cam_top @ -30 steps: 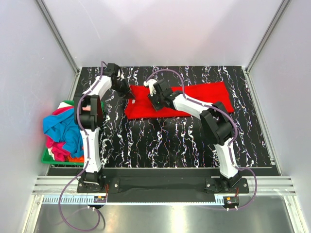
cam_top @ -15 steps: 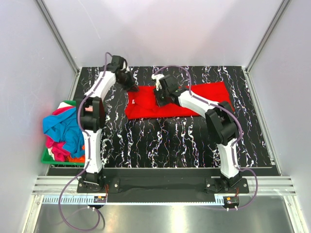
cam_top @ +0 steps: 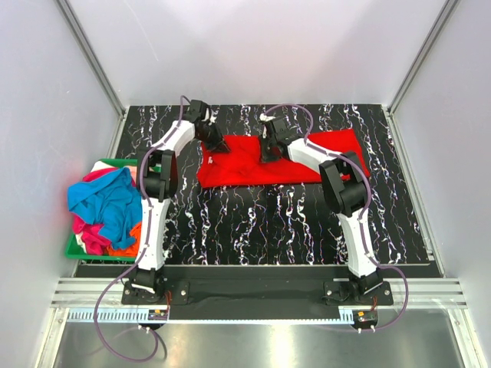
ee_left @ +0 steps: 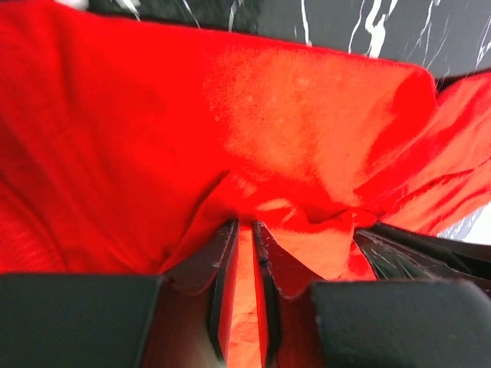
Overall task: Fold and stack the t-shirts
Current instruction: Fold the tshirt
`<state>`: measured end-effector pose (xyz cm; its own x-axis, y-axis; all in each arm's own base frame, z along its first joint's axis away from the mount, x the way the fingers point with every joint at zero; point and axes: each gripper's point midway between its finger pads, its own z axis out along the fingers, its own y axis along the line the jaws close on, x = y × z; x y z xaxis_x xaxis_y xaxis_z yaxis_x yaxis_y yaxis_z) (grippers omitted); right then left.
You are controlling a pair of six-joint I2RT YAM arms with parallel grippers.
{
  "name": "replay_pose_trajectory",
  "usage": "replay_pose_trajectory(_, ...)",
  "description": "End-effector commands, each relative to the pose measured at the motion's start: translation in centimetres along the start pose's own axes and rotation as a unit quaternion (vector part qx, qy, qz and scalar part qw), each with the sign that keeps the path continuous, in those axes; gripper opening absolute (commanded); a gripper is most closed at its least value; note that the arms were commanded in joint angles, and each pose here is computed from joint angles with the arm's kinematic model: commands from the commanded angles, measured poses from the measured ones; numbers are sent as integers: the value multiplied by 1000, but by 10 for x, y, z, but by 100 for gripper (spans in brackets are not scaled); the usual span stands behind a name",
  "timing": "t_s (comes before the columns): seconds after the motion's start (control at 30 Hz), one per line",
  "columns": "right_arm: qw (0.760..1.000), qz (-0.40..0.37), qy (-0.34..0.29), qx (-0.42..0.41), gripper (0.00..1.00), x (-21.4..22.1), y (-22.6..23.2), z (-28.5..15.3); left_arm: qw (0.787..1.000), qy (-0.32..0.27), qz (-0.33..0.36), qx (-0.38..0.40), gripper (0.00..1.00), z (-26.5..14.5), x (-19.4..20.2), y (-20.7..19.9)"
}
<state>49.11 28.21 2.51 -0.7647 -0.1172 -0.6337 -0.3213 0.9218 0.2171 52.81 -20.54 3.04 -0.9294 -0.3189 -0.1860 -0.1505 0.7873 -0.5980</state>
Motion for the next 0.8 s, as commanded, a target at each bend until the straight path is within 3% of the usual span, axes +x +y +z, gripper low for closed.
replay_pose_trajectory(0.0, 999, 34, -25, 24, 18, -19, -12, 2, 998, -51, 12, -19, 20, -1, -28, 6)
replay_pose_trajectory(0.13, 998, 45, -27, 33, 1, -18, -18, 2, 998, -57, 0, -39, 20, 1, -28, 18)
replay_pose_trajectory(0.4, 996, 65, -47, 41, 0, -34, -18, -8, 996, -88, 19, 6, 23, 1, -55, -4)
replay_pose_trajectory(0.43, 995, 69, -52, 39, 3, -38, -17, -10, 996, -92, 15, 12, 23, 2, -58, -7)
replay_pose_trajectory(0.47, 995, 78, -58, 36, 13, -43, -14, -14, 995, -100, 16, 21, 24, 1, -64, -11)
replay_pose_trajectory(0.6, 992, 93, -77, 30, 25, -59, -8, -30, 989, -112, 26, 88, 25, -10, -81, -42)
replay_pose_trajectory(0.77, 988, 90, -122, 22, 30, -91, 1, -78, 975, -182, 69, 107, 28, -92, -101, -89)
